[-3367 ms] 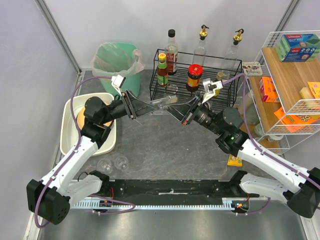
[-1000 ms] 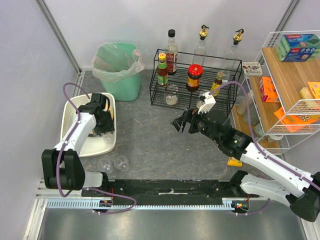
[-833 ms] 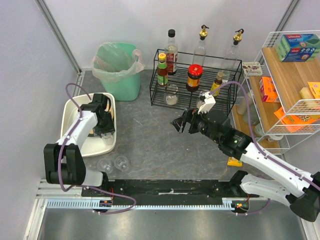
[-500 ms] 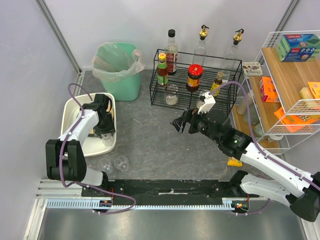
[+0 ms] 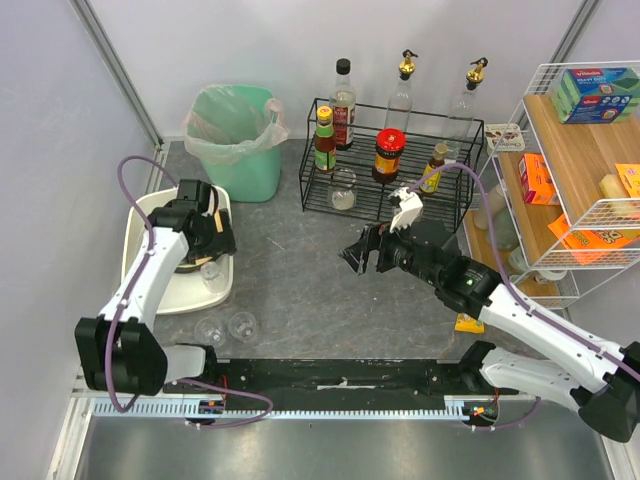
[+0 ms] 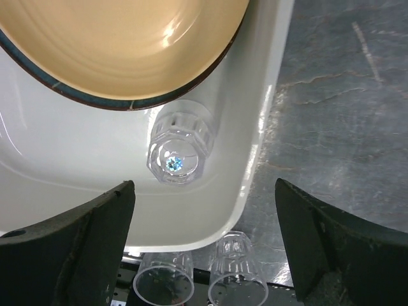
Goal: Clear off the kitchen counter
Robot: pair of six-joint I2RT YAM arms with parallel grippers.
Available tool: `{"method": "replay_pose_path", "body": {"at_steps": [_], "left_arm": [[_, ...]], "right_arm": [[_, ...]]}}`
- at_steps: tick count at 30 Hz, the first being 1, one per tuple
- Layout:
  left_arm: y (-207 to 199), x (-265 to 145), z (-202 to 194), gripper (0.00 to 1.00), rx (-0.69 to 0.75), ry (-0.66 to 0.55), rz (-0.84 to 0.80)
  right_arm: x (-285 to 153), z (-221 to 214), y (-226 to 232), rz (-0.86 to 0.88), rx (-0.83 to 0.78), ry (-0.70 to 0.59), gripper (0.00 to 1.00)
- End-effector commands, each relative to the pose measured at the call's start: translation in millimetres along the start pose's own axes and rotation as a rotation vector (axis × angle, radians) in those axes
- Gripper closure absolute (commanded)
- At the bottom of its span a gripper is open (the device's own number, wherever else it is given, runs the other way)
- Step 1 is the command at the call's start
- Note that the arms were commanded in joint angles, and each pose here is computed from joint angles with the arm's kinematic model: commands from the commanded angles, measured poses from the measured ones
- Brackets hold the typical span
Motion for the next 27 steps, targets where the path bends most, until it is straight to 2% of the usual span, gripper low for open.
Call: {"method": "replay_pose_path", "body": {"at_steps": [1, 6, 12, 17, 21, 24, 27], "left_arm": [[2, -39, 15, 0.04, 0.024, -0.146, -0.043], [2, -70, 22, 0.02, 0.022, -0.305, -0.093], [-7, -127, 29, 0.01, -0.002, -0.629, -0.270], [-6, -181, 21, 0.01, -0.045, -0.904, -0.360], [-1, -213, 9, 0.01, -0.070, -1.050, -0.382], [5, -231, 2, 0.01, -0.097, -1.121, -0.371], [10, -247, -5, 0.01, -0.121, -1.183, -0.357]], "right_arm": [[5, -1, 6, 0.036, -0.055, 0.047, 0.02], [20, -18, 16, 0.084, -0.123, 0.139, 0.02], [45, -66, 51, 0.138, -0.244, 0.247, 0.02], [81, -115, 78, 0.084, -0.360, 0.289, 0.02], [108, -139, 85, 0.005, -0.373, 0.291, 0.02], [123, -148, 91, 0.014, -0.346, 0.289, 0.07], [136, -159, 97, 0.025, -0.339, 0.312, 0.17]]}}
Point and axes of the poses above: each gripper's point midway between its finger pads, its own x axis out along the fingers, its own y axis along the line the jaws close on, z = x × y, the point moved 7 cm from there along -x, back along the fingers, and after that the axes turned 15 degrees about x, right-handed, at the moved point
